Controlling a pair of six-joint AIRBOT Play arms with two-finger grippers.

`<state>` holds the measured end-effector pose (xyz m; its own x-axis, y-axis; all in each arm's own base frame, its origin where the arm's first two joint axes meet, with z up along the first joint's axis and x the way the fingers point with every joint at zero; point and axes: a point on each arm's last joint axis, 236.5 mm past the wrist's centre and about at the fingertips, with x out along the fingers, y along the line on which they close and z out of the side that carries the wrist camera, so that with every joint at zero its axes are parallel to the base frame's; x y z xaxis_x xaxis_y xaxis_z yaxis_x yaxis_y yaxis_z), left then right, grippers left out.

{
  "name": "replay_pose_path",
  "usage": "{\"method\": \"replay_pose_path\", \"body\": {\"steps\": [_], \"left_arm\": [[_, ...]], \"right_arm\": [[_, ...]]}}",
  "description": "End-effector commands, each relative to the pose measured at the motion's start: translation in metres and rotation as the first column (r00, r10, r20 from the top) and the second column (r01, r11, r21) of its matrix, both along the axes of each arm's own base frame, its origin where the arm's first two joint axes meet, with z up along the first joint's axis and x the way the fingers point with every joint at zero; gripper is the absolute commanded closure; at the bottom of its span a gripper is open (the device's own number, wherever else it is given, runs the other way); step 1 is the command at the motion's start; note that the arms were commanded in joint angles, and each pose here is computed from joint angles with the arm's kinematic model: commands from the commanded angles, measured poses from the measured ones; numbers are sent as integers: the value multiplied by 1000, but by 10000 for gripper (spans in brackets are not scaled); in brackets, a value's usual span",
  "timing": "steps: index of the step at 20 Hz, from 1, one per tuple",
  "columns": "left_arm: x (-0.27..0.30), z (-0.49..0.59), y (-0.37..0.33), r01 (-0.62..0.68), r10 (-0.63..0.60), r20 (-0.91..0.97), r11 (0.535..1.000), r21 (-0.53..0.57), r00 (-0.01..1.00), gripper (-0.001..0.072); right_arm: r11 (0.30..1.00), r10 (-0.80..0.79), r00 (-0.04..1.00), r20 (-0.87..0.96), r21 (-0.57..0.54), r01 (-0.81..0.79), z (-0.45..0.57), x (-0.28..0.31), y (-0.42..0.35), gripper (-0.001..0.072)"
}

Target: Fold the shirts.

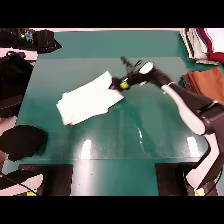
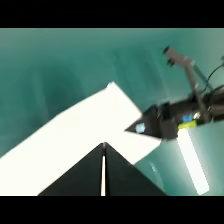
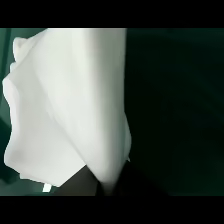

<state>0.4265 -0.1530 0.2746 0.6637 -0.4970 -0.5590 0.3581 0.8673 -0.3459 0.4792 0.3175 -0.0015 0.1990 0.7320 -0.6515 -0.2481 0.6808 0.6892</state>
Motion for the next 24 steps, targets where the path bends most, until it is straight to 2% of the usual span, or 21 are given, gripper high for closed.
{"method": "replay_pose_path", "body": {"steps": [1, 4, 9, 12, 15, 18, 24], "left_arm": [[0, 5, -6, 10, -9, 8, 999, -36, 1000, 678], [2, 10, -9, 9, -7, 23, 998, -57, 1000, 678], [2, 11, -10, 11, -9, 20, 998, -63, 1000, 677], [2, 11, -10, 0, 0, 12, 997, -75, 1000, 677], [2, 11, -10, -2, 3, 9, 997, -79, 1000, 678], [2, 11, -10, -2, 3, 8, 997, -79, 1000, 677], [-2, 6, -10, 7, -8, -12, 998, -70, 1000, 677]], "right_arm": [[971, -176, 978, 113, -142, 191, 40, 53, -129, 690], [904, -374, 907, 191, -141, 403, 81, 80, -255, 690], [728, -633, 725, 271, -109, 677, 118, 79, -433, 690], [630, -722, 622, 302, -82, 772, 130, 67, -502, 690], [561, -789, 533, 305, 5, 828, 145, 64, -536, 691], [532, -817, 474, 329, 111, 839, 178, 70, -545, 691], [577, -754, 449, 479, 155, 802, 266, 62, -531, 691]]}}
